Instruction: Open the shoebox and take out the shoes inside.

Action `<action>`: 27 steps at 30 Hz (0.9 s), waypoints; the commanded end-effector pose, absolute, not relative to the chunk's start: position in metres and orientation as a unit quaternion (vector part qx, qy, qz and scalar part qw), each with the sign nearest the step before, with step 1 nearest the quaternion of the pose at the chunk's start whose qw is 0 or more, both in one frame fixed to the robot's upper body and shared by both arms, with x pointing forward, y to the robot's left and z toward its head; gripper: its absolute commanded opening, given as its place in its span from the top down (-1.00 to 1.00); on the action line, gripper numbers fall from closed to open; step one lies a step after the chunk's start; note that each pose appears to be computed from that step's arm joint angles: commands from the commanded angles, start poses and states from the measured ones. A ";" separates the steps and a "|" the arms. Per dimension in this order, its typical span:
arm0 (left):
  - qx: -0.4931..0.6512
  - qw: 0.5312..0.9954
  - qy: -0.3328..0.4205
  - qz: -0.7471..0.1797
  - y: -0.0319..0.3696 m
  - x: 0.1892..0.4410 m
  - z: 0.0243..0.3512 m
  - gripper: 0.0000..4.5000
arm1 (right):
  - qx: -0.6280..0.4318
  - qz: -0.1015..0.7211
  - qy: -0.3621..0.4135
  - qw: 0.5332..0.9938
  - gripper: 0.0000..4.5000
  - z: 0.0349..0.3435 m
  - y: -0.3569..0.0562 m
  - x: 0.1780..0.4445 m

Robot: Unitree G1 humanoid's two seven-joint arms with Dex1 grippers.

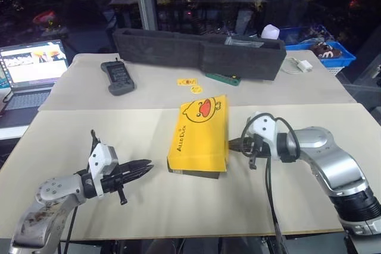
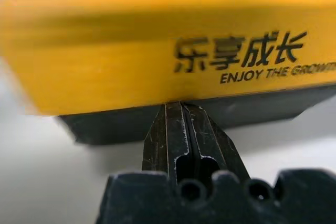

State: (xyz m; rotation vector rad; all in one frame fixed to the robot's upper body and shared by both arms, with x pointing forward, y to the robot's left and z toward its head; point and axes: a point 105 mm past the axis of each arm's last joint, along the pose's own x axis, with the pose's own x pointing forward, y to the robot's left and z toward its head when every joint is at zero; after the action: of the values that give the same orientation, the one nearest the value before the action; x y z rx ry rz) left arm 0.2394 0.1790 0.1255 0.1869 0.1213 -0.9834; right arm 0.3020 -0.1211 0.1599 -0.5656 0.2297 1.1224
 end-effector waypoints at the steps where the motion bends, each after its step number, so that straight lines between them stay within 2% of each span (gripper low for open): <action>1: 0.102 0.875 0.045 -0.472 0.178 0.239 0.131 0.73 | -0.262 0.540 0.073 0.797 1.00 0.181 -0.107 0.302; 5: 0.101 0.874 0.044 -0.473 0.176 0.239 0.131 0.73 | -0.271 0.555 0.053 0.785 1.00 0.190 -0.087 0.307; 8: 0.099 0.874 0.044 -0.474 0.175 0.239 0.131 0.73 | -0.289 0.578 0.018 0.763 1.00 0.209 -0.061 0.307; 10: 0.098 0.873 0.046 -0.476 0.174 0.240 0.131 0.73 | -0.287 0.594 -0.044 0.750 1.00 0.240 -0.032 0.306; 13: 0.095 0.870 0.046 -0.482 0.172 0.239 0.130 0.73 | -0.192 0.597 -0.121 0.770 1.00 0.289 -0.004 0.306; 21: 0.096 0.865 0.057 -0.489 0.171 0.227 0.129 0.73 | -0.191 0.575 -0.090 0.791 1.00 0.268 -0.013 0.318; 27: 0.105 0.860 0.053 -0.496 0.166 0.218 0.139 0.73 | -0.215 0.541 -0.055 0.811 1.00 0.255 -0.040 0.331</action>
State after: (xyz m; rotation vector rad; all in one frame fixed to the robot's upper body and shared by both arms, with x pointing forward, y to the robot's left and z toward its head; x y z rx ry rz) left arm 0.2203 0.1685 0.1226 0.1883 0.1555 -1.0370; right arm 0.3310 -0.0293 0.2470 -0.4372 -0.0864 1.1849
